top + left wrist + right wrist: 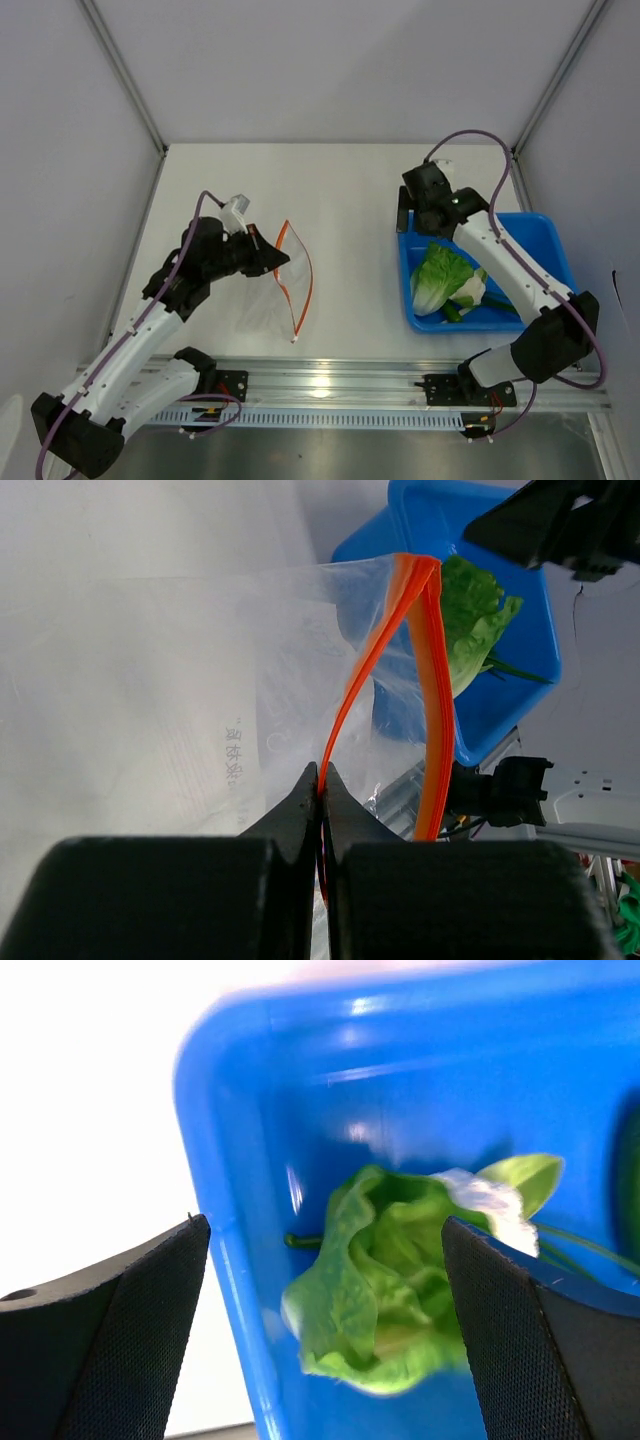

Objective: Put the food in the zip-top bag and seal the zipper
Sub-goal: Pick up the fake vegetable from the bin.

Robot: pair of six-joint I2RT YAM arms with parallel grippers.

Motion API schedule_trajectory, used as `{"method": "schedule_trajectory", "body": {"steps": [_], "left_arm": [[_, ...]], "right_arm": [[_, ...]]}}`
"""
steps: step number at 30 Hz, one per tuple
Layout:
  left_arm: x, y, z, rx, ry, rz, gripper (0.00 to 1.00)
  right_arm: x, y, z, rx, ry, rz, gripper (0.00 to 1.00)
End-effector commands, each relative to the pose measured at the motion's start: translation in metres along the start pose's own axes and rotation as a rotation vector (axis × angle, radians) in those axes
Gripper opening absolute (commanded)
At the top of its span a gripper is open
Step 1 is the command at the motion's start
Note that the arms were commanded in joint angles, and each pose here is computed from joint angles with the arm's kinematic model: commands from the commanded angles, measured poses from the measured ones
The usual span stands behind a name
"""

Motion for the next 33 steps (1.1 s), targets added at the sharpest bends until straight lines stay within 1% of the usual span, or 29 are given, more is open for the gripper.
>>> {"method": "schedule_trajectory", "body": {"steps": [1, 2, 4, 7, 8, 10, 11, 12, 13, 15, 17, 18, 19, 21, 24, 27, 30, 33], "left_arm": [[-0.001, -0.002, -0.002, 0.013, -0.001, -0.021, 0.01], [-0.001, -0.002, -0.001, 0.013, -0.002, -0.022, 0.00], [-0.002, -0.003, -0.001, 0.015, -0.005, -0.025, 0.01], [-0.002, -0.003, 0.001, 0.016, -0.011, -0.022, 0.00], [-0.002, -0.003, 0.000, 0.018, -0.007, -0.022, 0.01], [-0.002, -0.003, 0.001, 0.019, -0.007, -0.022, 0.01], [-0.001, -0.002, 0.000, 0.018, -0.005, -0.020, 0.01], [-0.001, -0.003, 0.000, 0.019, -0.005, -0.022, 0.01], [0.000, -0.001, -0.002, 0.014, -0.001, -0.021, 0.00], [0.001, -0.004, 0.000, 0.013, -0.005, -0.032, 0.01], [0.002, -0.006, 0.002, 0.008, -0.006, -0.045, 0.00], [0.003, -0.007, 0.002, 0.004, -0.001, -0.047, 0.00], [0.003, -0.008, 0.000, 0.002, 0.009, -0.053, 0.01], [0.002, -0.008, 0.000, 0.002, 0.014, -0.052, 0.00], [-0.001, -0.008, -0.001, 0.003, 0.012, -0.047, 0.00], [-0.003, -0.008, -0.001, 0.003, 0.009, -0.046, 0.00], [-0.002, -0.007, -0.003, -0.002, 0.011, -0.046, 0.01], [-0.002, -0.008, -0.004, -0.004, 0.021, -0.050, 0.01]], "right_arm": [[-0.059, -0.022, 0.052, 0.115, -0.181, 0.006, 0.99], [-0.065, -0.025, 0.051, 0.142, -0.173, 0.005, 0.99], [-0.077, -0.031, 0.037, 0.208, -0.117, 0.025, 0.99], [-0.087, -0.038, 0.004, 0.280, -0.025, 0.040, 0.99], [-0.084, -0.040, -0.013, 0.282, 0.017, 0.035, 0.99], [-0.096, -0.045, -0.033, 0.346, 0.044, 0.077, 0.99], [-0.097, -0.046, -0.044, 0.354, 0.062, 0.097, 0.99], [-0.087, -0.046, -0.064, 0.351, 0.101, 0.095, 0.99], [-0.092, -0.048, -0.072, 0.371, 0.094, 0.129, 1.00], [-0.074, -0.048, -0.091, 0.392, 0.111, 0.115, 0.99], [-0.067, -0.049, -0.093, 0.417, 0.084, 0.114, 0.99], [-0.061, -0.045, -0.087, 0.446, 0.052, 0.127, 0.99], [-0.054, -0.042, -0.092, 0.448, 0.061, 0.134, 0.99], [-0.043, -0.034, -0.086, 0.459, 0.059, 0.151, 0.99], [-0.023, -0.027, -0.093, 0.439, 0.106, 0.115, 0.99], [-0.009, -0.021, -0.094, 0.432, 0.115, 0.113, 0.99], [0.004, -0.023, -0.096, 0.439, 0.088, 0.097, 1.00], [0.016, -0.030, -0.098, 0.455, 0.099, 0.072, 0.99]]}}
Point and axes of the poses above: each gripper's point midway between its finger pads, its own x axis out along the fingers, its own y axis along the line the jaws close on, z = x × y, the point moved 2 cm from there along -x, back along the fingers, and after that the axes turned 2 degrees about x, right-handed, at the moved point
